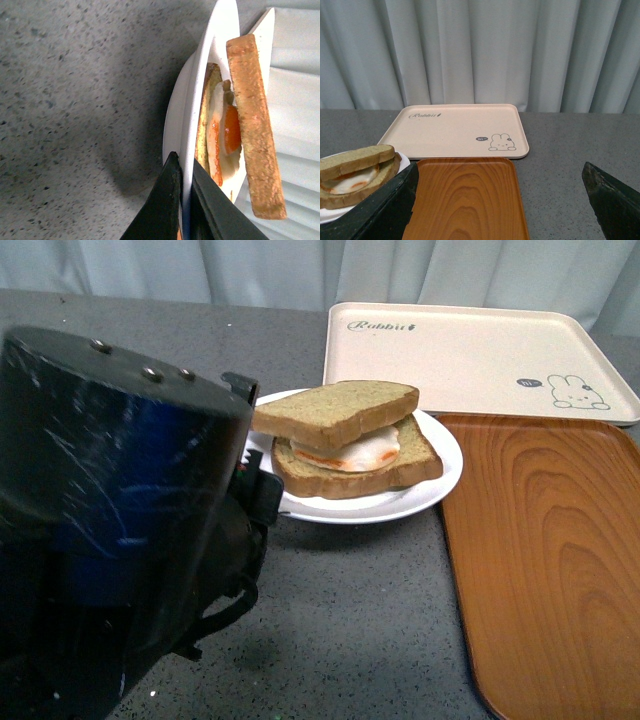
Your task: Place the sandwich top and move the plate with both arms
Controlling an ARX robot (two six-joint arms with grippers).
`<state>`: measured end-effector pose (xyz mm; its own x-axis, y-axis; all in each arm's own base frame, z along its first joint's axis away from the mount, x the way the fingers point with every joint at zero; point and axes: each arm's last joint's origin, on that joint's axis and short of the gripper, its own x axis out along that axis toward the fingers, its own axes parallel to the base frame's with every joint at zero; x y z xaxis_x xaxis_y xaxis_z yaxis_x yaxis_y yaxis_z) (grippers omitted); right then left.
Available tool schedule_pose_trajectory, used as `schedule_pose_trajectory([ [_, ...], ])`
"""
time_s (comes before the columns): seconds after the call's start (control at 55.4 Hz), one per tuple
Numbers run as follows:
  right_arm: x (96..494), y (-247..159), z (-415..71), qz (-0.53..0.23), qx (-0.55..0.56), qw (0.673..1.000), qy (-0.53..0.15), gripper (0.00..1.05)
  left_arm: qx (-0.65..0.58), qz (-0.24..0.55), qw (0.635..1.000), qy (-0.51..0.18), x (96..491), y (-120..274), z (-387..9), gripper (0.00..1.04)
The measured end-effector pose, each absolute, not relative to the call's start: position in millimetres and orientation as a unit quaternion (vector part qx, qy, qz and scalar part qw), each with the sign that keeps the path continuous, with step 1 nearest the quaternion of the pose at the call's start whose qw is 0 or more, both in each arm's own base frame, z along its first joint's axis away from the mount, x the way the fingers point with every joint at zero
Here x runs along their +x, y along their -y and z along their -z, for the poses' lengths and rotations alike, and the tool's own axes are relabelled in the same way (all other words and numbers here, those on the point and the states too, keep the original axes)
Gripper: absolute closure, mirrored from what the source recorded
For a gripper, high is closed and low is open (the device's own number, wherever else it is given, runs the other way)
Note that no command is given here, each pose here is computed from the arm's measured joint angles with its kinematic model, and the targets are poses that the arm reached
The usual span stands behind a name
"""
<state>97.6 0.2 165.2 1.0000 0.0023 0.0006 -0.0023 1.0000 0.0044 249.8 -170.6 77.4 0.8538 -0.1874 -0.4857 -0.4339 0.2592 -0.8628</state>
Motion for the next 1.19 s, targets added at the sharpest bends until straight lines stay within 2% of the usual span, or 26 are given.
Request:
schedule_pose_trajectory([
  [0.325, 97.6, -0.2, -165.2, -0.001, 0.002, 1.000, 0.000, 0.09, -0.618, -0.062, 0.754, -0.213, 278.7, 165.4, -117.6, 1.01],
  [0.596, 97.6, -0.2, -165.2, -0.001, 0.002, 1.000, 0.000, 0.09, -0.597, -0.035, 0.778, -0.191, 339.0, 194.2, -156.4, 1.01],
  [0.758, 97.6, -0.2, -165.2, -0.001, 0.002, 1.000, 0.000, 0.09, -0.565, -0.043, 0.798, -0.207, 369.6, 208.7, -146.6, 1.01],
  [1.191, 97.6, -0.2, -165.2, -0.001, 0.002, 1.000, 0.000, 0.09, -0.513, -0.058, 0.827, -0.225, 409.0, 215.7, -127.9, 1.01],
])
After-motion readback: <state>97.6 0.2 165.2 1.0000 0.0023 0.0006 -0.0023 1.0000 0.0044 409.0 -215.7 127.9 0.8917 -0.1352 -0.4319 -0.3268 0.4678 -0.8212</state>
